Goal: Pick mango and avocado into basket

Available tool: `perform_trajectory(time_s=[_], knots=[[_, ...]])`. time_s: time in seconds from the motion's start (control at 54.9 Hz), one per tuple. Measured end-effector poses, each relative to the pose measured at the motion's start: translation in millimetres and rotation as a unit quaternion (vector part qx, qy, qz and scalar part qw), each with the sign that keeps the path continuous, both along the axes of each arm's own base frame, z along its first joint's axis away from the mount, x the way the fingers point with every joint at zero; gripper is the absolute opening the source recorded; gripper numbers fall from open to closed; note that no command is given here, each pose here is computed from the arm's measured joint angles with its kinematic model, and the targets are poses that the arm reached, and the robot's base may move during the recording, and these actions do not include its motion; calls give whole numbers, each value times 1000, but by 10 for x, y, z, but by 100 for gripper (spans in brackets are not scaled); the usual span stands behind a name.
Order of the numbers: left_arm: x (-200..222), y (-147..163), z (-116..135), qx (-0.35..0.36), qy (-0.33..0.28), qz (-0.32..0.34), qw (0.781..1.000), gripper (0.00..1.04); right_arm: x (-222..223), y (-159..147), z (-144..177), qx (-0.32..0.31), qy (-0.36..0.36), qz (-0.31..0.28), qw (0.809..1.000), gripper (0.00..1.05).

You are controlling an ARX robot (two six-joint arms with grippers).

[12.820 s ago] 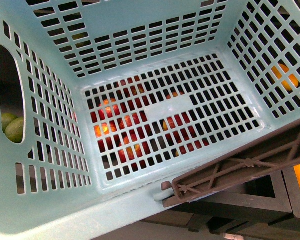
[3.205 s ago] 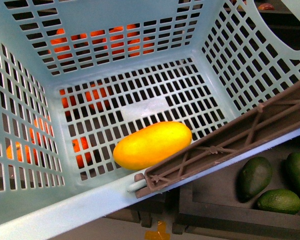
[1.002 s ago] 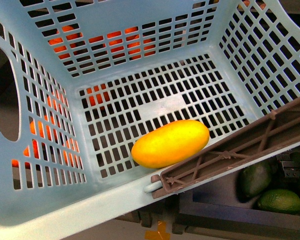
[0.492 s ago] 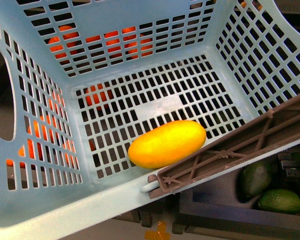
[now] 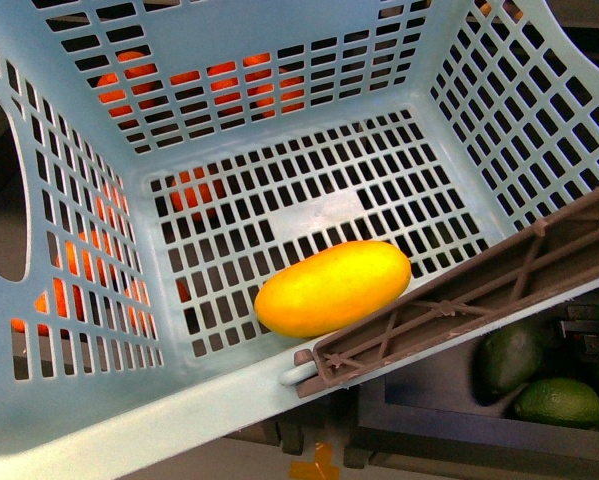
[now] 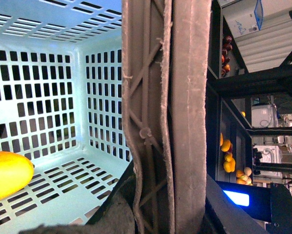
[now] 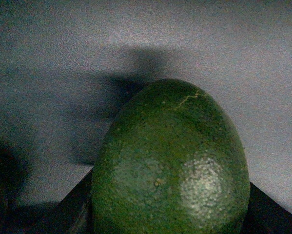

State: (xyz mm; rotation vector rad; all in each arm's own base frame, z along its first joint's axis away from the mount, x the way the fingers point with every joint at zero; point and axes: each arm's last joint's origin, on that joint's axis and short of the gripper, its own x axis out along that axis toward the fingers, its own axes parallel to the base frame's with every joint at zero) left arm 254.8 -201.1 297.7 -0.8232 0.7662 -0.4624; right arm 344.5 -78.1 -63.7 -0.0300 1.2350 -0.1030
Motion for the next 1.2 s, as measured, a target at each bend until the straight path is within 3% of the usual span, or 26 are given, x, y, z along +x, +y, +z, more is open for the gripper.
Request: perform_trajectory(time_s=[0.255, 0.419, 0.583, 0.801, 0.911, 1.202], knots=[[0, 0, 0, 0, 0, 0, 1000, 19, 16, -21, 91, 19, -16, -9, 1000, 53], [0, 0, 0, 0, 0, 0, 1000, 19, 38, -97, 334, 39, -63, -23, 997, 53], [0, 0, 0, 0, 0, 0, 1000, 19, -61, -329, 978, 61, -174, -46, 982, 53], [0, 0, 0, 0, 0, 0, 1000, 19, -375, -401, 1619, 83, -247, -53, 964, 53], [0, 0, 0, 0, 0, 0, 1000, 19, -571, -291, 2146, 97, -305, -34, 947, 53], [0, 0, 0, 0, 0, 0, 1000, 19, -821, 161, 3022, 118, -427, 5, 897, 53]])
